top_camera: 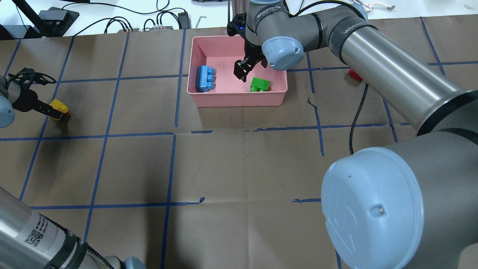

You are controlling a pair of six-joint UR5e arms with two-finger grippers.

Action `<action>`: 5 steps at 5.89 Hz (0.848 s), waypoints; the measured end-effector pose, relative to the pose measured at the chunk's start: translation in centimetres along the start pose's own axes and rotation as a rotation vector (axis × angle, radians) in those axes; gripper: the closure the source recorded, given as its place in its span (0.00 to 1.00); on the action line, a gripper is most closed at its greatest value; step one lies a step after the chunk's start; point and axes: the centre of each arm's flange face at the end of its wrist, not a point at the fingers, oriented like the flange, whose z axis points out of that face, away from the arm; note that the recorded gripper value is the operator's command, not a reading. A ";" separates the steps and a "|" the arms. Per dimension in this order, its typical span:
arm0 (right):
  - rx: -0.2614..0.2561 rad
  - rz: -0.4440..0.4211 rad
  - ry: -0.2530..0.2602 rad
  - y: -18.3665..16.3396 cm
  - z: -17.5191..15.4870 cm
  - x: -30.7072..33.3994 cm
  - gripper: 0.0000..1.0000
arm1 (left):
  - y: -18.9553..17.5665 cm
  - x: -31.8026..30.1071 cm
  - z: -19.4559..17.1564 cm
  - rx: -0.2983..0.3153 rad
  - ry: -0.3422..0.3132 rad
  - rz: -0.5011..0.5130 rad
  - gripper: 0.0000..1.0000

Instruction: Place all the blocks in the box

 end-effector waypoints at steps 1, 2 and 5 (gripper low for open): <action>0.018 0.009 0.015 0.1 -2.2 2.1 0.00 | -1.5 0.8 -1.4 0.005 -0.012 0.009 0.96; 0.013 0.011 0.023 1.2 -4.2 6.0 0.00 | -5.4 3.5 -3.8 0.004 -0.015 0.014 0.96; -0.042 -0.067 0.017 9.1 -6.0 21.4 0.00 | -22.1 18.7 -12.0 -0.061 -0.065 -0.058 0.89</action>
